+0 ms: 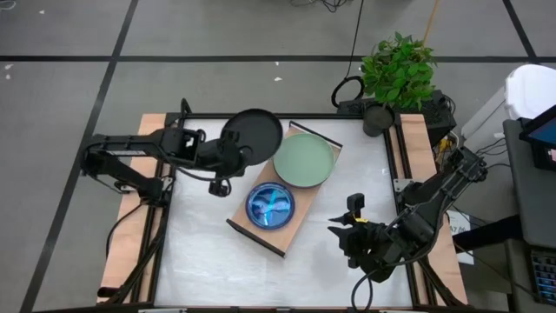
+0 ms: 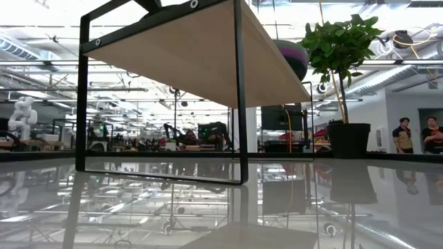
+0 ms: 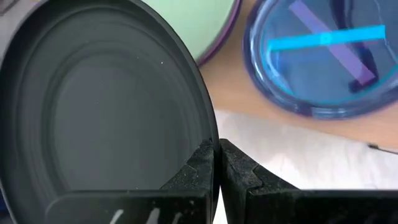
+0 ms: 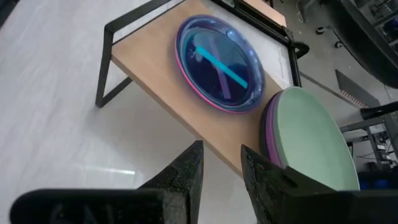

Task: Place and stack plates onto a shelf
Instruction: Stack the big black plate on top of the big green plate

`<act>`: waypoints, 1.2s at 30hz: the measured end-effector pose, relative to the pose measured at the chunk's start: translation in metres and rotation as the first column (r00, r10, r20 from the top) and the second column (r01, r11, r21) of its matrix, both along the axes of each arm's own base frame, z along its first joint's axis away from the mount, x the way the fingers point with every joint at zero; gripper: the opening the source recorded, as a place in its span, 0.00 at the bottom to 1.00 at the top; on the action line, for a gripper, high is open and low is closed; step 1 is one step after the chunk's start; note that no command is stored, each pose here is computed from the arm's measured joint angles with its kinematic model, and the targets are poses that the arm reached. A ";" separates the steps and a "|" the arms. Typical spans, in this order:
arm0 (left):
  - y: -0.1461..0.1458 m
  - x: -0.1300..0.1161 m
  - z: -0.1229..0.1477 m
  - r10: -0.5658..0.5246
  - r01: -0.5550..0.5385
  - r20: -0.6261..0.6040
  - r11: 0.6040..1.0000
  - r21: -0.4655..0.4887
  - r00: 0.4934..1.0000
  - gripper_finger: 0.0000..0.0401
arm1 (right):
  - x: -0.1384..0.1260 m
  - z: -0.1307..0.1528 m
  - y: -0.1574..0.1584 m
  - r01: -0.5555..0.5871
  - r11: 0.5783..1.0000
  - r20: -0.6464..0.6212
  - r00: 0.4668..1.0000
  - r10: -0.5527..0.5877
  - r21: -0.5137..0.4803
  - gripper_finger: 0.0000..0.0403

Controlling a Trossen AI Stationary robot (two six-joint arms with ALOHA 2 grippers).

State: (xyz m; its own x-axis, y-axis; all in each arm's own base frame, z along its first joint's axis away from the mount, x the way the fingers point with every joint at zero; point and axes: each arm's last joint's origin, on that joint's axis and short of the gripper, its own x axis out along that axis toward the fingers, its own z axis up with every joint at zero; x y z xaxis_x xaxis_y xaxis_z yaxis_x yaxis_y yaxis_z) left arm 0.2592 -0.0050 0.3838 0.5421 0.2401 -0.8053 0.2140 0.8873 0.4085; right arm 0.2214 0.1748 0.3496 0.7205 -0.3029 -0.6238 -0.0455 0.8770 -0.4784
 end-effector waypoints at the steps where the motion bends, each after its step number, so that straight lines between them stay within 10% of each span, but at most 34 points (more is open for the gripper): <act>1: -0.001 0.004 0.000 -0.012 0.012 -0.002 1.000 0.008 1.000 0.03 | 0.000 0.000 0.000 0.000 1.000 -0.002 1.000 0.000 -0.001 0.23; 24: -0.009 0.091 0.003 -0.350 0.348 0.038 0.936 0.056 0.936 0.03 | -0.019 0.010 0.000 0.006 0.998 0.027 1.000 -0.008 0.069 0.21; 36: 0.003 0.123 -0.031 -0.319 0.320 -0.019 0.947 0.036 0.948 0.03 | -0.039 0.015 0.013 -0.046 0.996 0.081 0.996 0.040 0.075 0.10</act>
State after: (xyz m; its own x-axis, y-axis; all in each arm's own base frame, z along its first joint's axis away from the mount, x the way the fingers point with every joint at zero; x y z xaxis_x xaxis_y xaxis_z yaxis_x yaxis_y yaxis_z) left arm 0.3818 -0.0016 0.3533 0.5855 0.0868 -0.8060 0.4888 0.7553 0.4365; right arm 0.1823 0.1882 0.3648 0.7799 -0.2244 -0.5843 -0.0483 0.9092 -0.4136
